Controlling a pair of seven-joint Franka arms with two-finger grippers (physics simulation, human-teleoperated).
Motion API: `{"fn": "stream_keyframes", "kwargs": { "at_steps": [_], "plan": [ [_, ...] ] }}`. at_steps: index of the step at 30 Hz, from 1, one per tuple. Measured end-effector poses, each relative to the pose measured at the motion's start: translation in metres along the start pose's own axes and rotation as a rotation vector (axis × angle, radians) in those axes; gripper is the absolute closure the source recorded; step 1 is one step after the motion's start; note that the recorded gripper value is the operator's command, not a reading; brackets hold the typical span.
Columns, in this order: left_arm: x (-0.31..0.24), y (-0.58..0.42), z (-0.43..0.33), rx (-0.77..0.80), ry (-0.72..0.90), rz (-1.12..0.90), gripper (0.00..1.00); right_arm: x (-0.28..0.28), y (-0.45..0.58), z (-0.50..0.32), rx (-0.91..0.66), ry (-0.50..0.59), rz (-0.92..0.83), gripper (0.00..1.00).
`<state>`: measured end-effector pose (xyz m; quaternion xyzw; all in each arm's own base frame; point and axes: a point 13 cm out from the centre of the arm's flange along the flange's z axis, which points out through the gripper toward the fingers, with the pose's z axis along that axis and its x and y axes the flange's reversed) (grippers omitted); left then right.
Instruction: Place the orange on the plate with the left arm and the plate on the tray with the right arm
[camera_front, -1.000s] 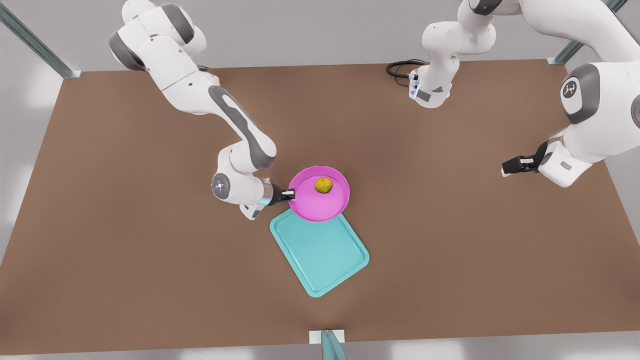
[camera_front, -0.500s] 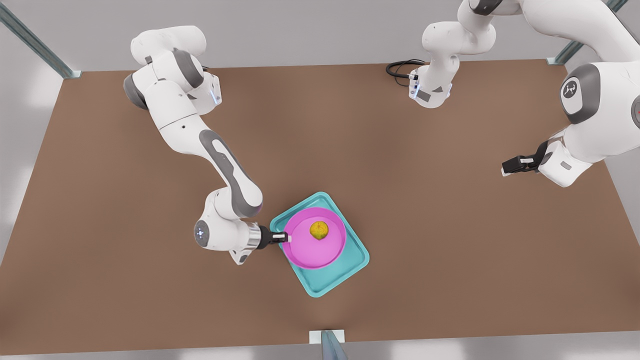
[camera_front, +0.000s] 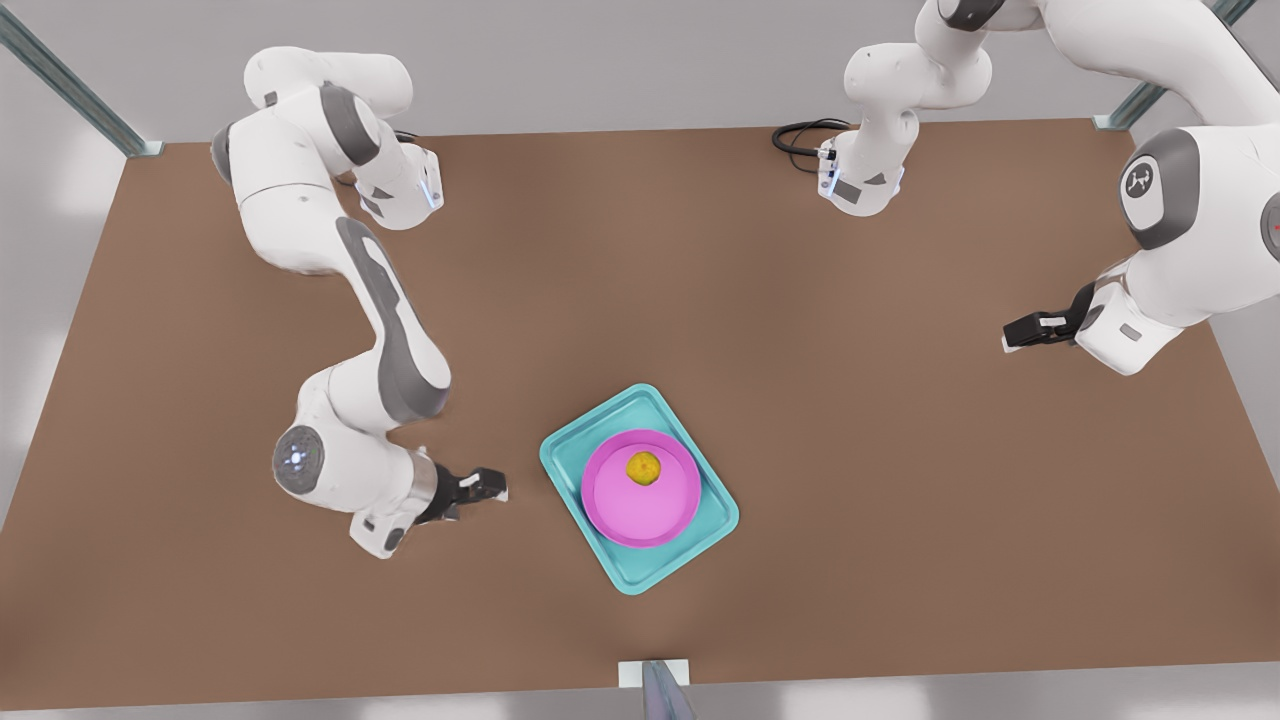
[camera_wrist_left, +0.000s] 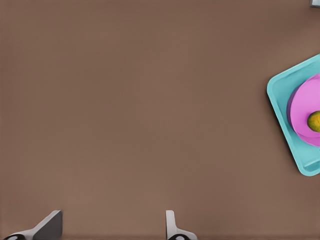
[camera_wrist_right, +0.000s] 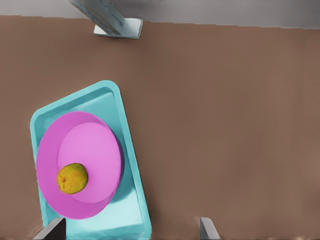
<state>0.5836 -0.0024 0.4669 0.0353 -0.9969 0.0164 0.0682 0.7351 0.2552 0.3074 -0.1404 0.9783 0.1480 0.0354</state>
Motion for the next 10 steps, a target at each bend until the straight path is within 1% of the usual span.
{"fn": "stream_keyframes", "kwargs": {
  "at_steps": [1, 3, 5, 7, 10],
  "plan": [
    [0.0, 0.0, 0.0, 0.0, 0.001, 0.0, 0.0, 0.006, -0.003, -0.054, 0.091, -0.005, -0.052, 0.0],
    [0.0, 0.0, 0.0, 0.0, 0.001, 0.0, 0.0, 0.038, -0.009, -0.157, 0.256, 0.007, -0.104, 0.0],
    [0.0, 0.0, 0.0, 0.0, 0.0, 0.0, 0.0, 0.091, -0.017, -0.225, 0.372, 0.073, -0.102, 0.0],
    [-0.001, 0.0, 0.001, 0.0, 0.001, 0.0, 0.0, 0.141, -0.024, -0.256, 0.433, 0.148, -0.079, 0.0],
    [-0.001, 0.0, 0.001, 0.0, 0.001, 0.0, 0.0, 0.183, -0.04, -0.266, 0.461, 0.243, -0.034, 0.0]
  ]
}}
